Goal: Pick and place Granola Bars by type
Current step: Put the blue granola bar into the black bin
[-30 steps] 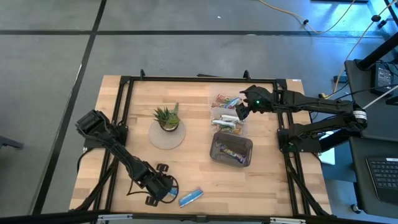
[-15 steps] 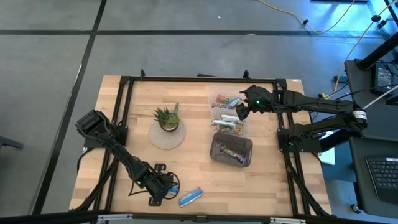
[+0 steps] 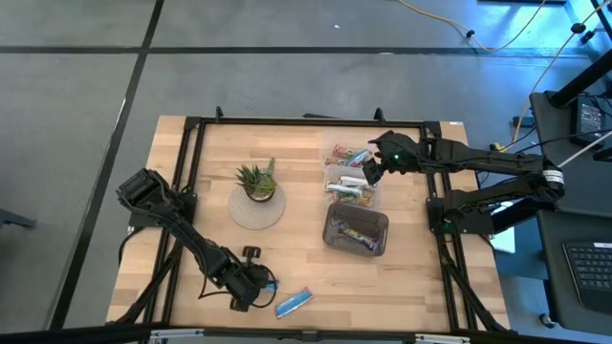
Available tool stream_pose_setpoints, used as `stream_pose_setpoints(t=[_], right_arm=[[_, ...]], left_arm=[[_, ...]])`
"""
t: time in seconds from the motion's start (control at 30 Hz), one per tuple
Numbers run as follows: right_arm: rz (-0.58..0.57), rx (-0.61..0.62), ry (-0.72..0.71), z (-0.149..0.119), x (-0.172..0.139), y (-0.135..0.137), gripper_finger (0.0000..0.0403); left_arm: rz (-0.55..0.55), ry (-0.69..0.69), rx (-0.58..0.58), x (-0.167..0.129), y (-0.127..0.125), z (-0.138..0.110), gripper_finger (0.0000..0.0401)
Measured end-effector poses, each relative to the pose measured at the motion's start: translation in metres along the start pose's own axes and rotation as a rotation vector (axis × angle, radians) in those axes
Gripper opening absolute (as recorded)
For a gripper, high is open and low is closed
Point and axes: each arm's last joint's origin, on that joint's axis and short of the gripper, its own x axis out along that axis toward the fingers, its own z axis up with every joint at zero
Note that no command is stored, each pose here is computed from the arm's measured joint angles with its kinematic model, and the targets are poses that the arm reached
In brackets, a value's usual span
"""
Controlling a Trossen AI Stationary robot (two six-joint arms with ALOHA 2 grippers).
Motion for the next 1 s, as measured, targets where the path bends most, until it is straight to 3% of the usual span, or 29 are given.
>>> stream_pose_setpoints(t=[0.23,0.5,0.67,0.83,1.0], right_arm=[[-0.009,-0.008,0.013,-0.001,0.000,-0.001,0.0272],[-0.008,-0.009,0.013,-0.001,0.000,-0.001,0.0272],[-0.004,-0.007,0.015,-0.001,0.000,-0.001,0.0272],[-0.002,0.001,0.016,-0.001,0.000,-0.001,0.0272],[0.000,0.002,0.015,-0.001,0.000,-0.001,0.0272]], left_arm=[[0.007,-0.007,0.001,0.001,0.007,0.005,0.0038],[-0.001,-0.107,-0.045,-0.024,0.045,0.034,0.0048],[0.018,-0.381,-0.037,-0.046,0.080,0.071,0.0044],[-0.018,-0.725,0.046,-0.064,0.109,0.109,0.0036],[0.003,-0.823,0.070,-0.074,0.134,0.137,0.0034]])
